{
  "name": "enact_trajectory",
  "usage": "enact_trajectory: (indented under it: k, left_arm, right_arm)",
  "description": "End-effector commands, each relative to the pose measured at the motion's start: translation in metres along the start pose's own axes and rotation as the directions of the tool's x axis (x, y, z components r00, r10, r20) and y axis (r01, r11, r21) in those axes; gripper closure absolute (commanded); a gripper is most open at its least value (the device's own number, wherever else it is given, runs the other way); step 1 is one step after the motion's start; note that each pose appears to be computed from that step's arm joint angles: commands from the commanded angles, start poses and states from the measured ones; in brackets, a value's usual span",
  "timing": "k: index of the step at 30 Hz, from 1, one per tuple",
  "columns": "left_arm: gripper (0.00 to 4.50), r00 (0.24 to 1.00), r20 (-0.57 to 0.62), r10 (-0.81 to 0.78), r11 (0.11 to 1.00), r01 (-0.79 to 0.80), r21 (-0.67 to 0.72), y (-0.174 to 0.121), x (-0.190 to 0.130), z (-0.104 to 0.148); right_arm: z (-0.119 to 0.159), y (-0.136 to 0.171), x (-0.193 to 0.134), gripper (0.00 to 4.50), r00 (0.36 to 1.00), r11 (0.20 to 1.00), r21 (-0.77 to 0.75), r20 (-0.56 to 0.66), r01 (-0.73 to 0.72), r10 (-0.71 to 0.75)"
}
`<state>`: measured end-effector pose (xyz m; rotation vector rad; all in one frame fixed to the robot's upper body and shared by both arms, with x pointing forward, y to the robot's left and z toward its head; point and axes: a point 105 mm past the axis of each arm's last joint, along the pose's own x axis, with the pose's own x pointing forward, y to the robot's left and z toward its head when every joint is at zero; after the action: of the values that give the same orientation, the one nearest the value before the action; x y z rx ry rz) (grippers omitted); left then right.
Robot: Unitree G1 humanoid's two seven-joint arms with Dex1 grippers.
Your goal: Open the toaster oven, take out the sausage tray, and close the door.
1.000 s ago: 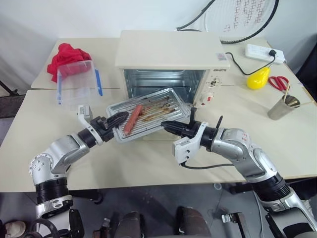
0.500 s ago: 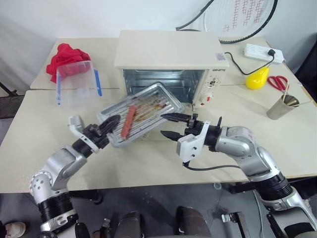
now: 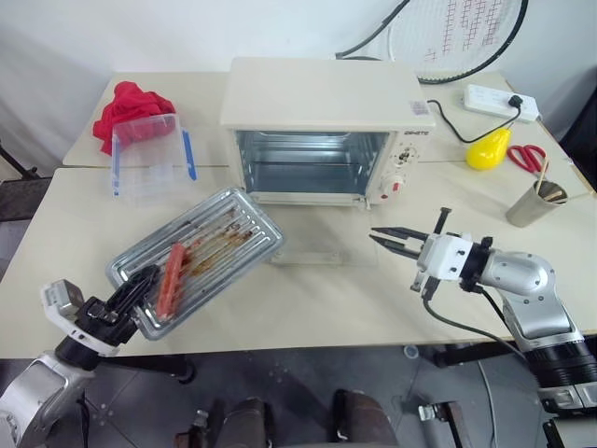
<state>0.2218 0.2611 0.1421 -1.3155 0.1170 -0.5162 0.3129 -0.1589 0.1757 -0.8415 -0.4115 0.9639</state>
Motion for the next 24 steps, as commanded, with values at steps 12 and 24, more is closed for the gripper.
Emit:
enact_trajectory:
  k: [12,24]
  left_arm:
    - [4.50,0.870,0.492,0.007,1.000,0.001,-0.017,-0.007,-0.045,0.014]
    - [4.50,0.838,0.546,0.000,0.999,0.026,-0.041,-0.014,-0.025,0.020]
  right_arm:
    - [-0.061,0.025,-0.035,4.47,0.977,0.864,0.497,-0.135,-0.079,0.167]
    - [-0.065,0.050,-0.025,4.47,0.962,0.772,0.612,-0.064,-0.173,0.267]
